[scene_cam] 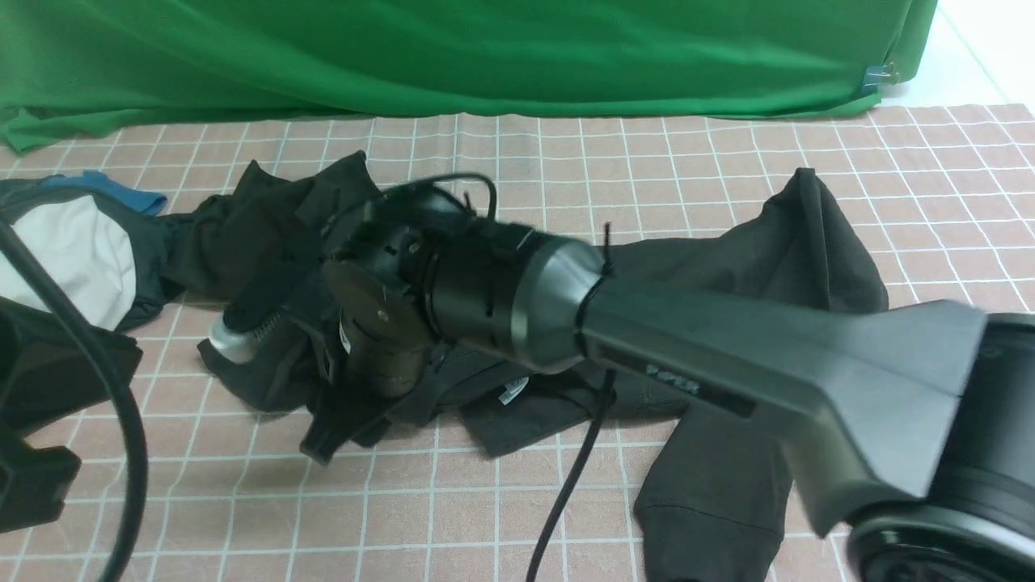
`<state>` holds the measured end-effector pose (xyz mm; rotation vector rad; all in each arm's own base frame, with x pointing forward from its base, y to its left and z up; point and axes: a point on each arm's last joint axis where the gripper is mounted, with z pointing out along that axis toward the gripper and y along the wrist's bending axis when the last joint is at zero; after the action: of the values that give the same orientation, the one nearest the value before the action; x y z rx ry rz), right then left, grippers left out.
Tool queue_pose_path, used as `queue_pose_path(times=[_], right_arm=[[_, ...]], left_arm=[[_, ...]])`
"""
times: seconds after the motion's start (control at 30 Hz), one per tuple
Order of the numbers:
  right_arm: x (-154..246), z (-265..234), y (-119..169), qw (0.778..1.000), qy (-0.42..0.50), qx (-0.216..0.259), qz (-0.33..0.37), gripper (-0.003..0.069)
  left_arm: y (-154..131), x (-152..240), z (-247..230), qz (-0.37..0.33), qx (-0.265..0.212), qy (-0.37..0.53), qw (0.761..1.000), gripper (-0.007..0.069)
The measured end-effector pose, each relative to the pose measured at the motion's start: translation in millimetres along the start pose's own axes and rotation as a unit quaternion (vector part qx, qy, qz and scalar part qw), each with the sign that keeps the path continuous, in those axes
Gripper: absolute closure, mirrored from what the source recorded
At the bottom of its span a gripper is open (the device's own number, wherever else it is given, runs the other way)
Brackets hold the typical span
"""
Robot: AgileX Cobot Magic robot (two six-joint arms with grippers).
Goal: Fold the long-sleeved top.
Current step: Spread the long sleeves with your arms and place them on the tabletop
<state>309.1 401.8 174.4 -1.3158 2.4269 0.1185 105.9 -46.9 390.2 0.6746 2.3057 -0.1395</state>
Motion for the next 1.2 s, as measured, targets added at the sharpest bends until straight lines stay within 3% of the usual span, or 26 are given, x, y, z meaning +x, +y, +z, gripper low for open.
queue_pose_path(times=[0.2,0.27,0.37,0.43,0.5,0.57,0.73,1.0,1.13,1.2], right_arm=[[4,16,4,1.000,0.015,0.000,-0.009,0.0188],[4,17,3,1.000,0.012,0.012,-0.020,0.0221],[3,18,1,0.999,0.008,0.033,-0.038,0.0323],[3,20,-3,0.997,0.009,0.054,-0.055,0.0456],[3,20,-5,0.996,0.010,0.066,-0.064,0.0545],[3,19,-6,0.995,0.013,0.073,-0.069,0.0596],[2,-15,-10,0.995,0.023,0.077,-0.062,0.0605],[19,-140,-21,0.995,0.014,0.091,-0.046,0.0605],[60,-212,-25,0.995,-0.020,0.097,-0.015,0.0605],[77,-223,-25,0.995,-0.017,0.097,-0.008,0.0605]], left_arm=[[0,0,0,0.003,0.002,0.000,1.000,0.0608],[-1,0,0,0.003,0.005,0.000,1.000,0.0608],[-1,0,0,0.005,0.007,0.001,1.000,0.0608],[-1,0,0,0.007,0.008,0.000,1.000,0.0608],[-2,0,0,0.008,0.008,0.000,1.000,0.0608],[-2,0,0,0.010,0.009,0.000,1.000,0.0608],[-4,1,-1,0.042,0.014,0.001,0.999,0.0608],[-3,6,-10,0.100,-0.015,-0.009,0.995,0.0608],[-1,5,-11,0.085,-0.024,-0.017,0.996,0.0608],[-1,4,-11,0.083,-0.025,-0.021,0.996,0.0608]])
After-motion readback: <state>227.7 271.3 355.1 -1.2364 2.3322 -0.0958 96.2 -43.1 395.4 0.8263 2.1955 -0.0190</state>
